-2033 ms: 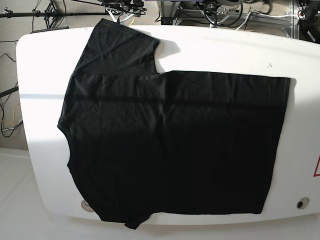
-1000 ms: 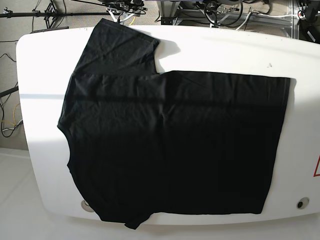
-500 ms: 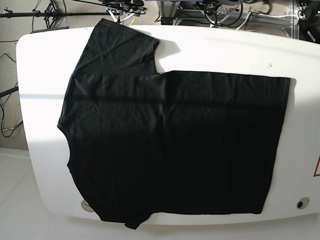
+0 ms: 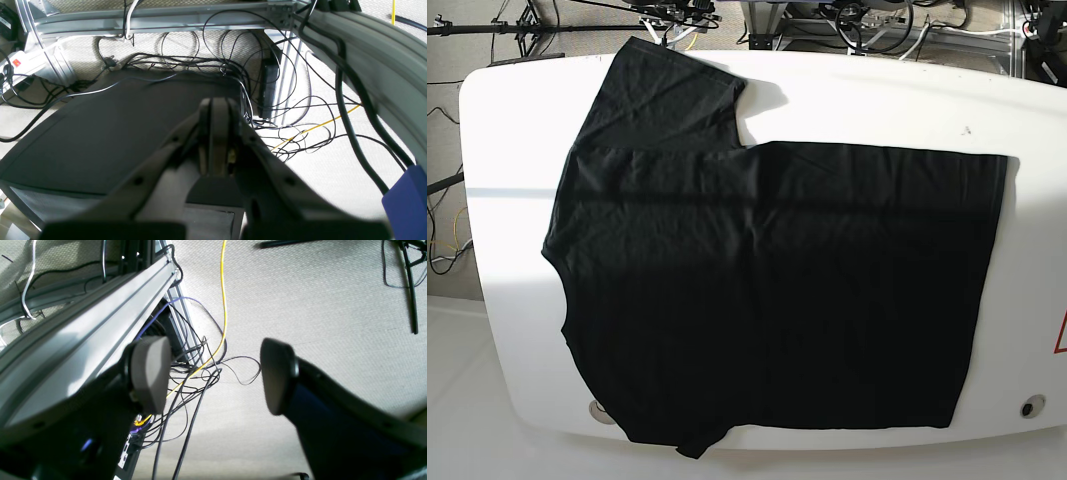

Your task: Fold the T-shirt properly

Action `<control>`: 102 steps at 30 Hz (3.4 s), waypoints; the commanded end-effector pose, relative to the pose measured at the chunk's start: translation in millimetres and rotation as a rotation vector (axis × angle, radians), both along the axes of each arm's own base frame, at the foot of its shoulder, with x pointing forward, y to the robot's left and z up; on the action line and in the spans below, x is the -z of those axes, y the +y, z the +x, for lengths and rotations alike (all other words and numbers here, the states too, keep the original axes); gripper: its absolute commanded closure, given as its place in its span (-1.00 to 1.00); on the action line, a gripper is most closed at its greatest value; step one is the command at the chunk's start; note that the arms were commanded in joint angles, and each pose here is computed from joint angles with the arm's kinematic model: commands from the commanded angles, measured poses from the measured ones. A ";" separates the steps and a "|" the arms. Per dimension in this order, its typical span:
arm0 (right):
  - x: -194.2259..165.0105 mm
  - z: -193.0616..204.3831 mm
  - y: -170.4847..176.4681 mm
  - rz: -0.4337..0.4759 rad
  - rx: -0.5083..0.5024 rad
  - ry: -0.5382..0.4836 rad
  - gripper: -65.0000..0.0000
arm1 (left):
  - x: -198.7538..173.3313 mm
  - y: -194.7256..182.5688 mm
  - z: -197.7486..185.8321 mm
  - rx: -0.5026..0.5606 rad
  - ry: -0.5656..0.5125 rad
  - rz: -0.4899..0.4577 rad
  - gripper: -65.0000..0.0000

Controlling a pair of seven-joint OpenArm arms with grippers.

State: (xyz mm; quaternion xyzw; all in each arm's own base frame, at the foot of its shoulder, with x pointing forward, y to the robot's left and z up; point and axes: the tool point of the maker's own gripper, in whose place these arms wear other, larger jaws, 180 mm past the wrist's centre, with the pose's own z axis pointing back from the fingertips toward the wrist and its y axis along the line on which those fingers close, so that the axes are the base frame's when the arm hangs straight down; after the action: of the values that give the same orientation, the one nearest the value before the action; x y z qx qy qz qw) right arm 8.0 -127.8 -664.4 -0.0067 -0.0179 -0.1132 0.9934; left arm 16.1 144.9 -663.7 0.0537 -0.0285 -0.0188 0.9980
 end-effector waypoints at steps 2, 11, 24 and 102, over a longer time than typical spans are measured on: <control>-0.1 0.5 -2.8 -0.002 -0.006 0.000 -0.22 | 0.0 0.6 -2.2 -0.013 0.006 0.003 1.00; 0.1 -2.7 -2.0 -0.004 -0.012 0.007 0.27 | -0.1 -0.3 -2.2 -0.011 0.003 0.000 1.00; 0.0 1.2 -0.5 -0.001 -0.022 0.001 -0.23 | -0.1 2.9 -2.5 -0.015 0.004 0.008 1.00; -0.6 -18.5 -5.0 -0.010 -0.039 0.045 0.51 | -0.1 6.9 -10.7 -0.032 0.039 0.011 1.00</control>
State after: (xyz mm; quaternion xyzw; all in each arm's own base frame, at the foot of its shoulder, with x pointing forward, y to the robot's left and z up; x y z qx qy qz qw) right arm -5.8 -129.6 -663.9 -0.0108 -0.0011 -0.0966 0.9953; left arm 7.7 154.7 -663.4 0.0619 -0.0115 -0.0039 0.9980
